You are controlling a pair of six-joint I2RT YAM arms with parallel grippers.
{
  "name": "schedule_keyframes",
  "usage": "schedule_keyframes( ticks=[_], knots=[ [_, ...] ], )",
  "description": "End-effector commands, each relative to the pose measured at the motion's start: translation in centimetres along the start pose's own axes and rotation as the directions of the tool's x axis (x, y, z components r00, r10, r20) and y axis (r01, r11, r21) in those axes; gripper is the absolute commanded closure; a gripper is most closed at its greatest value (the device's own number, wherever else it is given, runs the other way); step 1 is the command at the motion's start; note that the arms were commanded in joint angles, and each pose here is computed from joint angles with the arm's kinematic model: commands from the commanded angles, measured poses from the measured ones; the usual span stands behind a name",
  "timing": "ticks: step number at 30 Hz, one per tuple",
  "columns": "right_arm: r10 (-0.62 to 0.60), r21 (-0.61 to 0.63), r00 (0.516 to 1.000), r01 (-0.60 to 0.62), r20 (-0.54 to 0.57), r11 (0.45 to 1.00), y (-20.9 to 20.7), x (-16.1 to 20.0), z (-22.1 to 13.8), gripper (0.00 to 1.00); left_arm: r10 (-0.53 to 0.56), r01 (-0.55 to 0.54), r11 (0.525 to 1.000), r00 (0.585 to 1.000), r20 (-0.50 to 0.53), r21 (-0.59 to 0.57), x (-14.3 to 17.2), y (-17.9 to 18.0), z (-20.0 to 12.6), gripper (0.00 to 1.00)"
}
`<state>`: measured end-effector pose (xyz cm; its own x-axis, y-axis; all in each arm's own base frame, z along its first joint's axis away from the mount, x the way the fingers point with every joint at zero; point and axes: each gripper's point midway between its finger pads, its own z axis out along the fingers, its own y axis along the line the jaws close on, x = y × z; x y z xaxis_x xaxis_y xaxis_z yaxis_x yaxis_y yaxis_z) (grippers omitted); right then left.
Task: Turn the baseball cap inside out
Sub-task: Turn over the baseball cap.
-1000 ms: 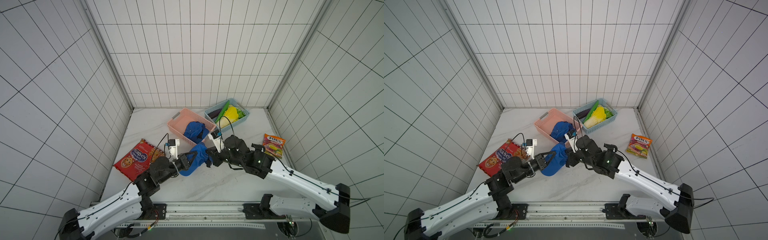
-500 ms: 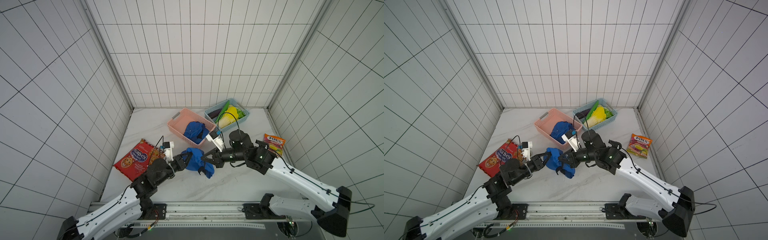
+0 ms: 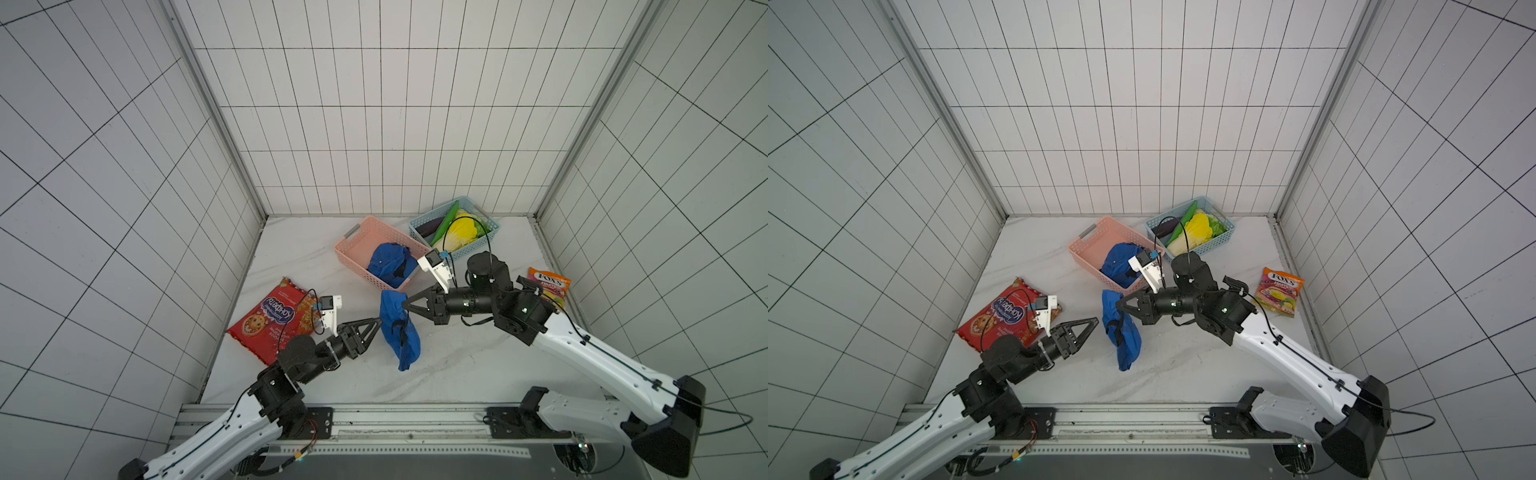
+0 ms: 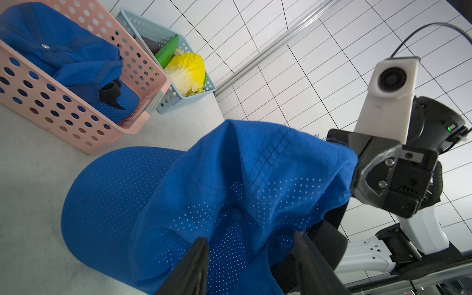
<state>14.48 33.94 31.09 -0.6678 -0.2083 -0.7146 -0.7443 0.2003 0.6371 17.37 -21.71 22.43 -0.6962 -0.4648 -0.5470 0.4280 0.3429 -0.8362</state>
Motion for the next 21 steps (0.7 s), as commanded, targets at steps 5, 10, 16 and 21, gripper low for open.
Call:
schedule_keyframes(
  ticks=[5, 10, 16, 21],
  knots=[
    [-0.009, -0.04, 0.999, 0.01, 0.041, 0.999, 0.8, -0.8, -0.9, 1.0, 0.081, -0.076, 0.988, 0.996, -0.029, 0.133, 0.1, -2.6, 1.7, 0.45],
    [0.005, -0.035, 0.999, -0.003, 0.041, 0.999, 0.5, -0.7, -1.0, 1.0, 0.086, -0.07, 0.986, 0.991, -0.1, 0.154, 0.9, -2.9, 3.6, 0.47],
    [0.011, -0.03, 0.999, -0.009, 0.044, 0.999, 0.3, -0.7, -1.1, 1.0, 0.058, -0.028, 0.973, 0.991, -0.124, 0.23, 1.2, -4.0, 4.6, 0.47],
    [0.017, -0.026, 0.999, -0.016, 0.049, 1.0, 0.2, -0.8, -1.2, 1.0, 0.054, -0.022, 0.973, 0.99, -0.131, 0.231, 1.4, -3.9, 4.7, 0.46]
  ],
)
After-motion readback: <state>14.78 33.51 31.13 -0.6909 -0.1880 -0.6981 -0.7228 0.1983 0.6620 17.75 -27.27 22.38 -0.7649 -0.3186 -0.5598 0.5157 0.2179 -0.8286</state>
